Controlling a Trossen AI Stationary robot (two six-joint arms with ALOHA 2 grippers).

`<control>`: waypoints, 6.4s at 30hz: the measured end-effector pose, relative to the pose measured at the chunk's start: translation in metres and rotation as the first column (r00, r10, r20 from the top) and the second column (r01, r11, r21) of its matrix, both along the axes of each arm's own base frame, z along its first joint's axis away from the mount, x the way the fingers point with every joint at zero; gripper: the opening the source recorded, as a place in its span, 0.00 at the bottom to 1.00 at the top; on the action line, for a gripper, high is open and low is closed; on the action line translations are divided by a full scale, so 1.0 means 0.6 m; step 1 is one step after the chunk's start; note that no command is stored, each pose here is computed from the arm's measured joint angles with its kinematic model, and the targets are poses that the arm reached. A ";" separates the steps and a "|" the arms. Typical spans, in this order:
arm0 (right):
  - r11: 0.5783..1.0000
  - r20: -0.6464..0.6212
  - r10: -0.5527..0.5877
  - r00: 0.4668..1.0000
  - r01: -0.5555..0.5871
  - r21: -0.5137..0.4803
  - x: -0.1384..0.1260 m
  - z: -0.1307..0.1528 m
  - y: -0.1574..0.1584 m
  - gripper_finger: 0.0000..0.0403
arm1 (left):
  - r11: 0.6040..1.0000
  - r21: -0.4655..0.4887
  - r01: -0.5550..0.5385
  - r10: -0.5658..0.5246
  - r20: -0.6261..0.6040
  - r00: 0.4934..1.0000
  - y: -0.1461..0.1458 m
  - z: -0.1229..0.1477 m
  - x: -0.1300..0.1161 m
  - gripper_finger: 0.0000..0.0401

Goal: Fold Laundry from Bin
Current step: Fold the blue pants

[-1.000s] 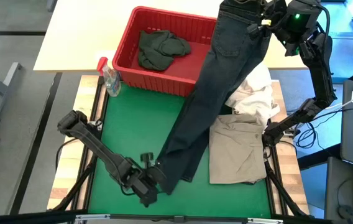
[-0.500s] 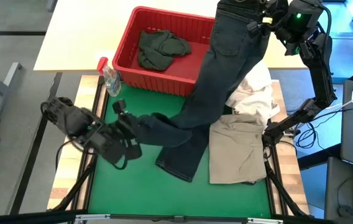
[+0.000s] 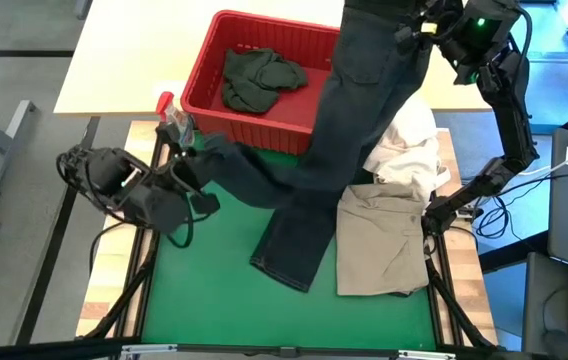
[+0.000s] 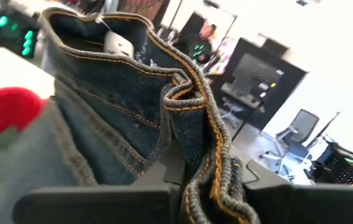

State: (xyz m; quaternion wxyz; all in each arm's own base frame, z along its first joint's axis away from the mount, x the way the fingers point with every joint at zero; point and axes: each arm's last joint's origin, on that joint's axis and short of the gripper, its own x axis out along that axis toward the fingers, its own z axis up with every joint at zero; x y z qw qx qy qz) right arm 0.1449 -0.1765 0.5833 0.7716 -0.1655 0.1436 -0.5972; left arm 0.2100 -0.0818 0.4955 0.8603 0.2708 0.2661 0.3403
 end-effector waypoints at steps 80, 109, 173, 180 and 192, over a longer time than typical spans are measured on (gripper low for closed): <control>0.992 0.079 0.081 0.994 -0.088 0.090 -0.020 -0.037 -0.124 0.12 | 0.707 -0.667 -0.233 0.185 -0.144 0.972 -0.052 -0.437 0.186 0.41; 0.992 0.039 0.050 0.998 -0.055 0.117 -0.022 -0.043 -0.124 0.11 | 0.375 -0.921 -0.102 0.162 -0.043 0.986 0.087 -0.653 0.187 0.28; 0.904 -0.023 -0.079 0.997 0.082 0.419 -0.027 -0.118 -0.048 0.11 | 0.471 -0.874 -0.120 0.043 -0.113 0.993 -0.127 -0.587 -0.016 0.42; 0.905 -0.034 -0.073 0.997 0.081 0.417 -0.027 -0.118 -0.048 0.11 | 0.425 -0.893 -0.147 -0.020 -0.172 0.985 -0.133 -0.610 0.000 0.28; 0.893 -0.109 -0.126 0.986 0.161 0.421 -0.033 -0.124 -0.046 0.11 | 0.243 -0.968 -0.071 -0.006 -0.074 0.997 -0.178 -0.530 -0.038 0.01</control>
